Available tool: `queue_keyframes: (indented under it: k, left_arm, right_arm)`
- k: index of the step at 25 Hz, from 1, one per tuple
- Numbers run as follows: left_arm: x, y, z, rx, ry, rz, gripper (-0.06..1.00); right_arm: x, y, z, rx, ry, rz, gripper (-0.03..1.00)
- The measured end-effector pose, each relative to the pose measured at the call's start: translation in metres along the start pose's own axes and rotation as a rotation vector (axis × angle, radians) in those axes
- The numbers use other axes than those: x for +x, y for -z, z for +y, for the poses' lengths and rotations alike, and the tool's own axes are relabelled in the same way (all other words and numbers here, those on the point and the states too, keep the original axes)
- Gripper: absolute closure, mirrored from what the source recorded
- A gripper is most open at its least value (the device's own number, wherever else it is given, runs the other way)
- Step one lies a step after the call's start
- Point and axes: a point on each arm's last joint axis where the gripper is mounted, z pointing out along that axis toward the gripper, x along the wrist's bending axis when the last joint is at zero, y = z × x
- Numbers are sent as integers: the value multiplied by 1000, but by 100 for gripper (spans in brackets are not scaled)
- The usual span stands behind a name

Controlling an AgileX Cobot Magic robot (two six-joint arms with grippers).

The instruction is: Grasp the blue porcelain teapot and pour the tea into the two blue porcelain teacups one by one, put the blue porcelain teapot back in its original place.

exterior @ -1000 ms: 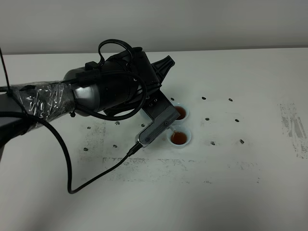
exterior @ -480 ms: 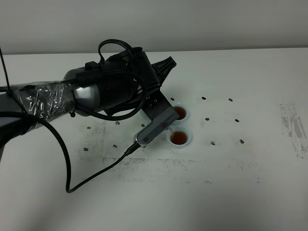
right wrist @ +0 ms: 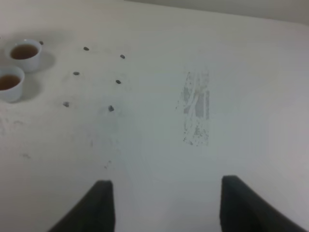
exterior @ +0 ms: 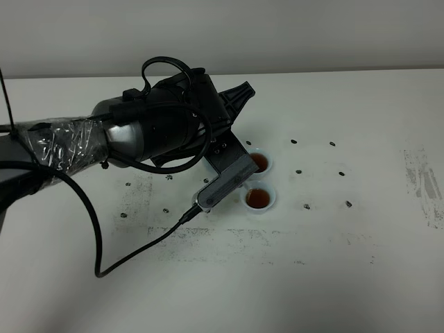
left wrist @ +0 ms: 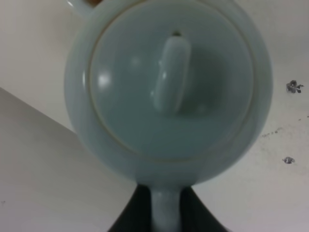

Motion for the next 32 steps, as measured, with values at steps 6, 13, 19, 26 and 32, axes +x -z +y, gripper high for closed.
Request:
queue_keyframes:
  k: [6,13,19,26,32]
  left_arm:
    - [0,0,0,0,0,2,91]
    - [0,0,0,0,-1,2,91]
    - [0,0,0,1,-2,3,91]
    - [0,0,0,1,-24,3,91]
    - [0,0,0,1,-28,3,91]
  right_arm:
    - [0,0,0,0,0,0,46]
    - [0,0,0,0,0,0,46]
    - [0,0,0,0,0,0,46]
    - [0,0,0,0,0,0,46]
    - [0,0,0,0,0,0,46]
